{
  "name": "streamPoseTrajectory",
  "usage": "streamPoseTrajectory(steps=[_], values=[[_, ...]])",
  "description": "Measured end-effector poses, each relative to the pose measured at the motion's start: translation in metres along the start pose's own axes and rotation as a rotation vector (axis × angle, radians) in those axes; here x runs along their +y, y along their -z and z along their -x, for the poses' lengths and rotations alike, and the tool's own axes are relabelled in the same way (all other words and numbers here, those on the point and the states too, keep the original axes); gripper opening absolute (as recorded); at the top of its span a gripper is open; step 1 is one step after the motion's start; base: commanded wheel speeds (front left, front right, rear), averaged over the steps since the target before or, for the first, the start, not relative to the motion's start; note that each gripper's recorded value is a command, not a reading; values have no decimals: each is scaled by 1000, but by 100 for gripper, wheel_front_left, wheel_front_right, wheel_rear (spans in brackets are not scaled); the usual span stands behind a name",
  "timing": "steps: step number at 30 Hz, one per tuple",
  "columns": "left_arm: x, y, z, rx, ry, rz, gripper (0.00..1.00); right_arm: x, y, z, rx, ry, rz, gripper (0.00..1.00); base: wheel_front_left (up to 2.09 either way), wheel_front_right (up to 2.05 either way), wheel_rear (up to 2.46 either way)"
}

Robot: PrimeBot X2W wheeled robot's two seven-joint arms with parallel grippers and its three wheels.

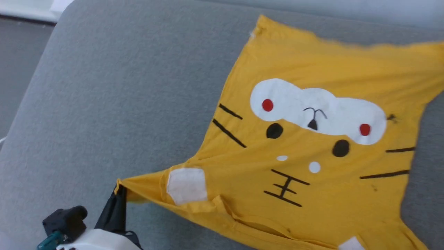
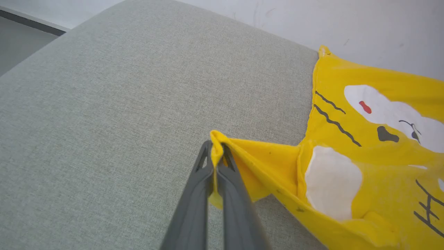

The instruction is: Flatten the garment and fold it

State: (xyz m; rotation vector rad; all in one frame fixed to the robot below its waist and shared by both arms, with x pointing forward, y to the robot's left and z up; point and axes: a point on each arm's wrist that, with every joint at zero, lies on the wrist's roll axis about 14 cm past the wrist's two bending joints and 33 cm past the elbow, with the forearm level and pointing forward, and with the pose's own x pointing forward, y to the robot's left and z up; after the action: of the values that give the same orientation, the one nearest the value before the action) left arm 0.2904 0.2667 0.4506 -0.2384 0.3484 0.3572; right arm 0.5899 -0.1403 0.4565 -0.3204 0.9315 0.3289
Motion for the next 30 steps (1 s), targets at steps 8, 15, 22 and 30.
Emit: streamPoseTrajectory(steps=[8,15,22,30], values=[[-8,3,2,32,62,-1,0,-54,134,71,154,74,5,0,0,0,0],[-28,5,-4,49,139,-12,0,-45,313,122,410,69,-243,0,0,0,0],[-49,5,-11,55,206,-21,0,23,411,158,525,-19,-503,100,0,0,0],[-55,5,-13,62,218,-11,0,-49,284,147,-136,183,-524,100,0,0,0]])
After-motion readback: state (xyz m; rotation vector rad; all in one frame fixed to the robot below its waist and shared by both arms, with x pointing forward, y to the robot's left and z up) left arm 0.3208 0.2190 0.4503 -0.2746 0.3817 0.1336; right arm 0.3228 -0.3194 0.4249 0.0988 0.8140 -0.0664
